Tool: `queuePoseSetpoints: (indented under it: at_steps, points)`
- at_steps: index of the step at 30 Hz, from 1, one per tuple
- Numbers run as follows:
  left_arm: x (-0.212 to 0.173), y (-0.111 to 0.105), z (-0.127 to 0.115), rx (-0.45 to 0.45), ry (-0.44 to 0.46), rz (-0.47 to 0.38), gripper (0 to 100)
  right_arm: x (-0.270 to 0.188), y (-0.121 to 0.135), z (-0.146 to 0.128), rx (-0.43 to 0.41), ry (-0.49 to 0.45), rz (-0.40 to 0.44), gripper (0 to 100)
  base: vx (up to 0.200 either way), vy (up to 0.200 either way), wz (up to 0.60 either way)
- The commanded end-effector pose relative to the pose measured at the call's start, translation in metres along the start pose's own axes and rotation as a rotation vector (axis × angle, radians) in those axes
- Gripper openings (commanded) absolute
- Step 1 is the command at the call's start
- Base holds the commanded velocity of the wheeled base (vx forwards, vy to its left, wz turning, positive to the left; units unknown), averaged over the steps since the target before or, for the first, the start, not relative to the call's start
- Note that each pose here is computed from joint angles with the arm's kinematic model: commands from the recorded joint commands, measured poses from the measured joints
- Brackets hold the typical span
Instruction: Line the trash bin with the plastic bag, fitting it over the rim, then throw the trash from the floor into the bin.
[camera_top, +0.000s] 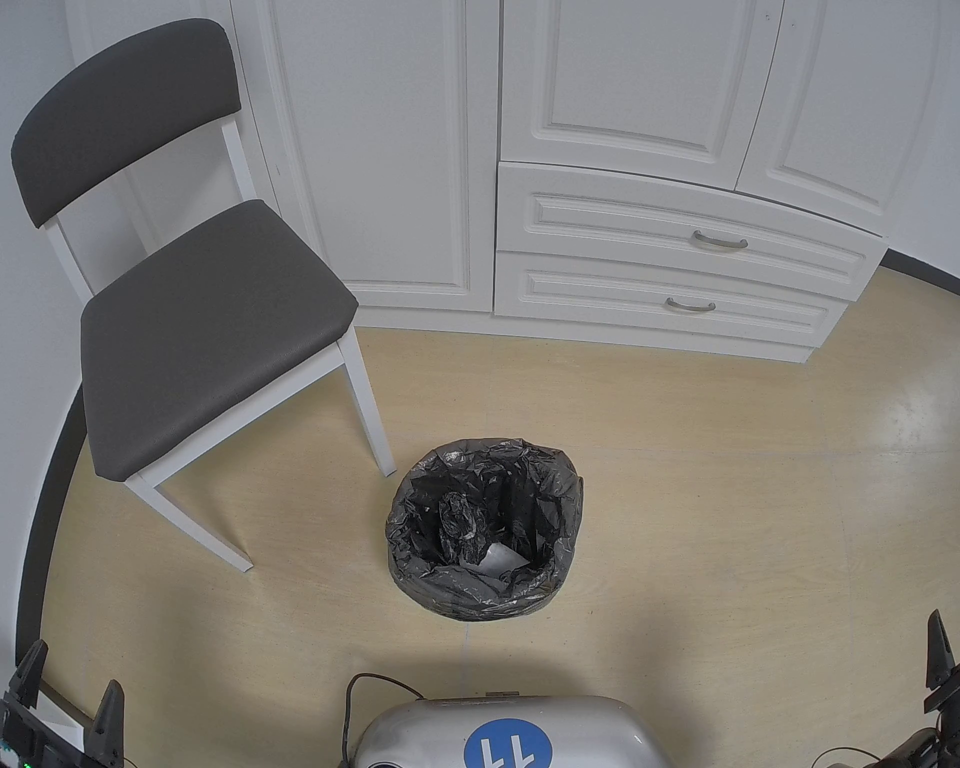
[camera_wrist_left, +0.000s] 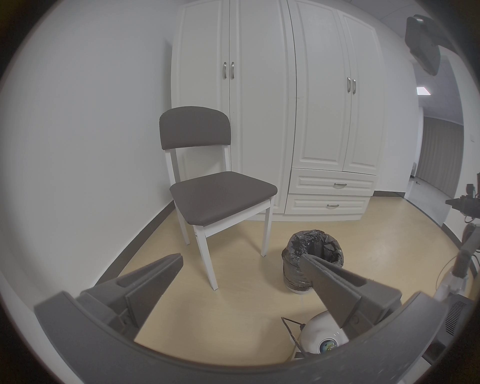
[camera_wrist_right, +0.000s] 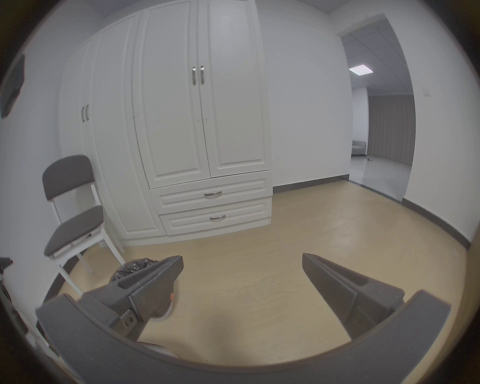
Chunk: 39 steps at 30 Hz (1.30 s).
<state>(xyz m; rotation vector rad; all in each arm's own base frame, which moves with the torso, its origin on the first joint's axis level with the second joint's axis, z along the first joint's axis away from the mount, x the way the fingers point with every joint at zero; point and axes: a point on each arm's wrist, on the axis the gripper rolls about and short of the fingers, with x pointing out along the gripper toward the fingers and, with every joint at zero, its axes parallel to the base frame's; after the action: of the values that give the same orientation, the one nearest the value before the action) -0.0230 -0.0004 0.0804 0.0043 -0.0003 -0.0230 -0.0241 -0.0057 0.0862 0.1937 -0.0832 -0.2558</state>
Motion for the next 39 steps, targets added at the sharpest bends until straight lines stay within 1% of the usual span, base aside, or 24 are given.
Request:
queuePoseSetpoints:
  at_steps: [1,4,6,7,9,10,11,12,13,15,16,20,23,26,30,31,33,39]
  points:
    - [0.0005,0.0002,-0.0047,0.002,0.006,0.0,100,-0.0002,-0.0007,-0.004,0.028,0.0,0.004,100,0.0,0.0,0.0]
    - [0.0005,0.0002,-0.0047,-0.001,0.006,-0.002,100,-0.0001,-0.0001,-0.0041,0.025,0.002,0.028,100,0.0,0.0,0.0]
    - [0.0005,0.0002,-0.0047,0.0,0.006,0.0,100,-0.0001,0.0007,-0.0041,-0.007,0.006,0.063,100,0.0,0.0,0.0]
    - [0.0005,0.0002,-0.0047,0.0,0.006,0.0,100,-0.0001,0.0007,-0.0041,-0.007,0.006,0.063,100,0.0,0.0,0.0]
    - [0.0003,0.0001,-0.0047,-0.003,0.005,0.001,100,-0.0002,0.0016,-0.0041,-0.094,0.008,0.104,100,0.0,0.0,0.0]
    - [0.0003,0.0001,-0.0047,-0.001,0.005,0.001,100,-0.0002,0.0017,-0.0041,-0.098,0.008,0.106,100,0.0,0.0,0.0]
    - [0.0003,0.0001,-0.0047,-0.004,0.005,0.001,100,-0.0002,0.0021,-0.0042,-0.141,0.008,0.124,100,0.0,0.0,0.0]
    - [0.0003,0.0001,-0.0047,-0.004,0.005,0.001,100,-0.0002,0.0021,-0.0042,-0.141,0.008,0.124,100,0.0,0.0,0.0]
    - [0.0003,0.0002,-0.0047,-0.007,0.005,0.005,100,-0.0003,0.0026,-0.0056,-0.249,0.015,0.159,100,0.0,0.0,0.0]
    - [0.0003,0.0002,-0.0047,-0.007,0.005,0.005,100,-0.0004,0.0033,-0.0052,-0.311,0.007,0.188,100,0.0,0.0,0.0]
    - [0.0003,0.0002,-0.0047,-0.007,0.005,0.005,100,-0.0005,0.0035,-0.0051,-0.323,0.004,0.199,100,0.0,0.0,0.0]
    - [0.0003,0.0002,-0.0047,-0.007,0.005,0.008,100,-0.0004,0.0036,-0.0057,-0.303,0.01,0.206,100,0.0,0.0,0.0]
    - [0.0005,0.0002,-0.0051,-0.004,0.006,0.009,100,-0.0005,0.0033,-0.0054,-0.277,0.012,0.193,100,0.0,0.0,0.0]
    - [0.0003,0.0001,-0.0052,0.002,0.005,0.005,100,-0.0003,0.0031,-0.0058,-0.268,0.014,0.186,100,0.0,0.0,0.0]
    - [0.0003,0.0001,-0.0052,0.003,0.005,0.005,100,-0.0006,0.0039,-0.0058,-0.253,0.019,0.217,100,0.0,0.0,0.0]
    - [0.0003,0.0001,-0.0052,0.003,0.005,0.005,100,-0.0008,0.0044,-0.0071,-0.242,0.033,0.253,100,0.0,0.0,0.0]
    - [0.0003,0.0001,-0.0052,0.005,0.005,0.005,100,-0.0018,0.0042,-0.0117,-0.237,0.096,0.289,100,0.0,0.0,0.0]
    - [0.0005,0.0001,-0.0051,0.009,0.006,0.003,100,-0.0011,0.0041,-0.0115,-0.226,0.104,0.28,100,0.0,0.0,0.0]
